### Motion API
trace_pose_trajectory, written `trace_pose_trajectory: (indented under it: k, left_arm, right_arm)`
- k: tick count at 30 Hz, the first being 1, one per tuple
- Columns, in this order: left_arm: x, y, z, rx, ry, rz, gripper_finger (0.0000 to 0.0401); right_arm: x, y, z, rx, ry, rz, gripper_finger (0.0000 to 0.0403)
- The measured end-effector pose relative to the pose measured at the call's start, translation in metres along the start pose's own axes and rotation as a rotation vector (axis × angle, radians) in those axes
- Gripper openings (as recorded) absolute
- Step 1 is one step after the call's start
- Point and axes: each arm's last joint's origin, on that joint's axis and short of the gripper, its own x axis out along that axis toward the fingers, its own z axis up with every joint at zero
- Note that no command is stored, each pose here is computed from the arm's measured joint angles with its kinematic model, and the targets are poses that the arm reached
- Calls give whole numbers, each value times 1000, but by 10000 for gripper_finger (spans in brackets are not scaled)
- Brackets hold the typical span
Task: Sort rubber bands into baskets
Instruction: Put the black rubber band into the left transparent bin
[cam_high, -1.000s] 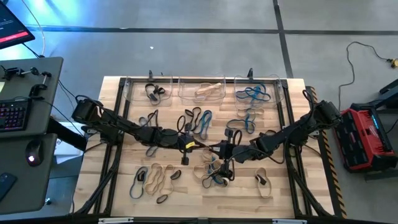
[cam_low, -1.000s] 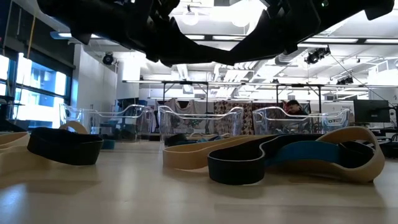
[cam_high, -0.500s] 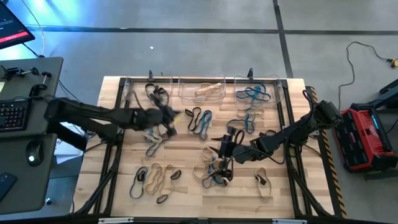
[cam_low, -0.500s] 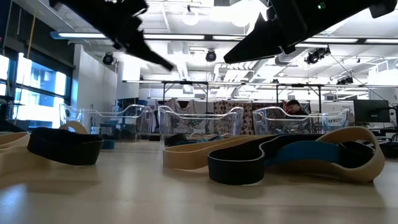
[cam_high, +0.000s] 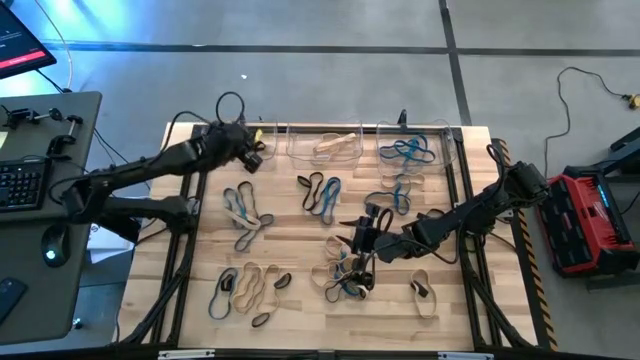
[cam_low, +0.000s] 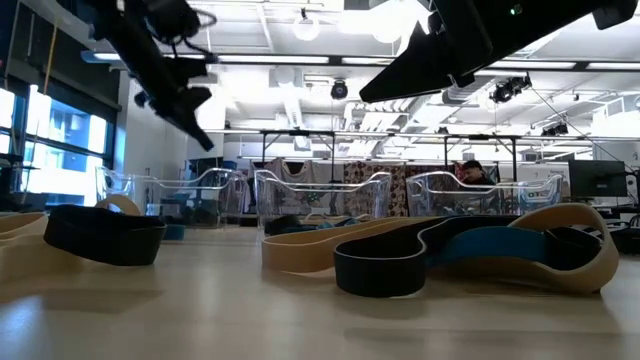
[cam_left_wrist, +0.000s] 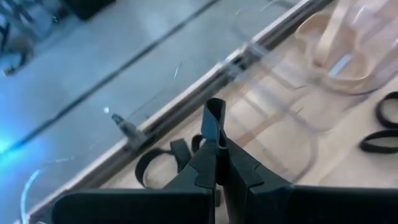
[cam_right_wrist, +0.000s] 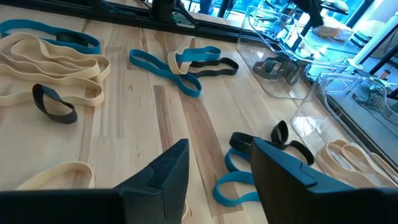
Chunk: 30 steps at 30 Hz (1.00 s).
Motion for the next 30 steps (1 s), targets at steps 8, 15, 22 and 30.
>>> trace_pose_trajectory:
  k: [8,15,22,30]
  left_arm:
    - [41,22,-6,-50,136,-21,0]
    - [65,27,-12,-41,202,-16,8]
    - [83,22,-20,-27,270,-68,54]
    - [88,20,-21,-15,274,-69,102]
  right_arm:
    - [0,0,0,-3,0,0,158]
    - [0,-1,0,-2,1,-2,158]
    - [5,-6,0,6,7,-18,158]
    - [6,-8,0,14,10,-11,158]
